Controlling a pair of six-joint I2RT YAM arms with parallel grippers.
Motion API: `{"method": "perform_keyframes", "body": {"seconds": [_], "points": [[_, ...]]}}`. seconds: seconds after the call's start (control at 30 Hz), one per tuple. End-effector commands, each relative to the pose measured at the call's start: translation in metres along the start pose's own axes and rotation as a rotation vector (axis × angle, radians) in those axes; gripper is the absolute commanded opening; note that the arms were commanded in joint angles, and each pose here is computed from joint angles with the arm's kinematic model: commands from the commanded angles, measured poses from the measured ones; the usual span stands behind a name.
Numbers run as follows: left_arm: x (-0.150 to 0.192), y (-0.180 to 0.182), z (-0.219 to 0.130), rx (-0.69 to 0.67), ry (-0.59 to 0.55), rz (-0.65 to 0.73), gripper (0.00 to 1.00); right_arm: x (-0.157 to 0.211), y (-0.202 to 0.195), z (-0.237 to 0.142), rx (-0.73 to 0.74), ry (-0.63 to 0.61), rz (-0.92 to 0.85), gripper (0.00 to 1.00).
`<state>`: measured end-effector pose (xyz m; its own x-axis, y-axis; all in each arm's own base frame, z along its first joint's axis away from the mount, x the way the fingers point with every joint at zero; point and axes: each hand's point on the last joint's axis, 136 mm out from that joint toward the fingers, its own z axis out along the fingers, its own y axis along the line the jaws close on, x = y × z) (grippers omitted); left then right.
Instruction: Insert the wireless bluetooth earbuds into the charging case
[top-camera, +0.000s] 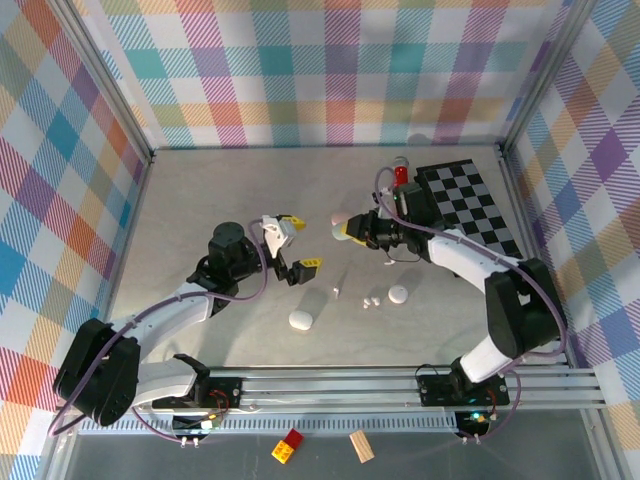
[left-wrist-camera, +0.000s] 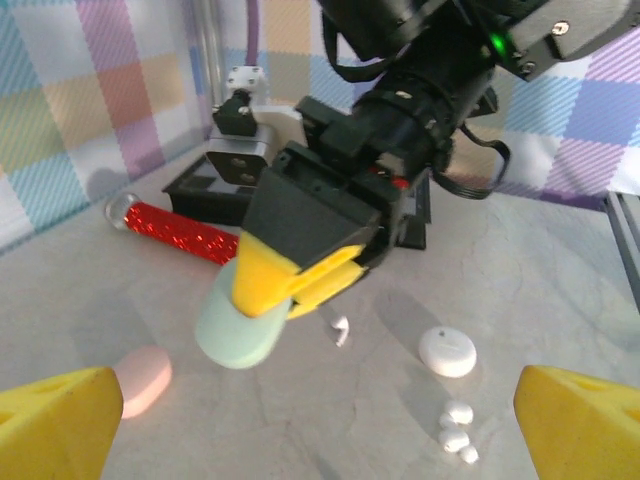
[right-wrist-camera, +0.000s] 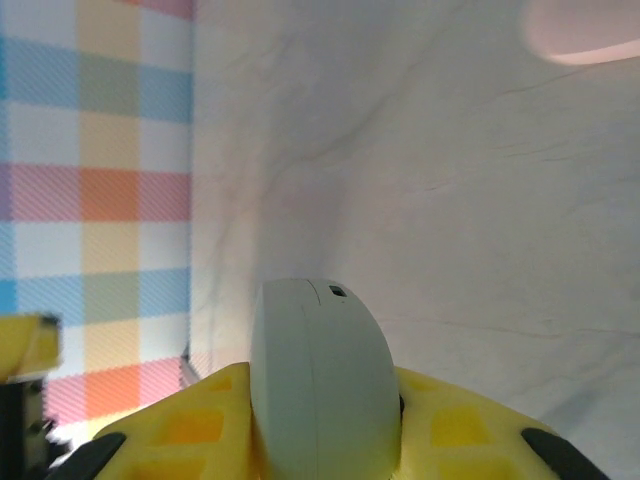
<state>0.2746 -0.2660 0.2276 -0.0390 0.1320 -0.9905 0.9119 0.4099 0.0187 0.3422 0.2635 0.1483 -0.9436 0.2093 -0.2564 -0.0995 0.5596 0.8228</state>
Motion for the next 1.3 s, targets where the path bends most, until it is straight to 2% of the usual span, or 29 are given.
{"method": "perform_keyframes", "body": {"seconds": [0.0,0.27,0.47,0.53,0.67,0.8,0.9,1.1,1.27], "points": [[-0.001,-0.004,0.000,0.008,-0.003,0.019,1.00,-0.013,-0.026,0.014,0.061,-0.052,-0.018,0.22],[0.001,-0.004,0.001,0.012,0.000,0.012,1.00,-0.028,-0.067,0.050,0.136,-0.046,0.010,0.22],[0.002,-0.004,-0.001,0.005,0.001,0.010,1.00,-0.032,-0.082,0.066,0.155,-0.041,0.036,0.23],[0.002,-0.003,-0.001,-0.002,0.002,0.007,1.00,-0.034,-0.085,0.067,0.169,-0.042,0.030,0.31],[0.001,0.008,-0.002,-0.053,-0.002,-0.045,1.00,-0.037,-0.080,0.060,0.189,-0.042,-0.024,0.58],[0.004,0.041,-0.012,-0.150,-0.041,-0.189,1.00,-0.040,-0.072,0.036,0.263,-0.060,-0.132,0.73],[0.006,0.064,-0.022,-0.228,-0.081,-0.273,1.00,-0.030,-0.062,0.019,0.286,-0.026,-0.233,0.85],[0.017,0.104,-0.038,-0.374,-0.129,-0.430,1.00,0.012,-0.034,-0.001,0.272,0.049,-0.478,0.91],[0.026,0.131,-0.052,-0.481,-0.155,-0.532,1.00,0.069,-0.001,0.010,0.259,0.129,-0.803,0.91]]}}
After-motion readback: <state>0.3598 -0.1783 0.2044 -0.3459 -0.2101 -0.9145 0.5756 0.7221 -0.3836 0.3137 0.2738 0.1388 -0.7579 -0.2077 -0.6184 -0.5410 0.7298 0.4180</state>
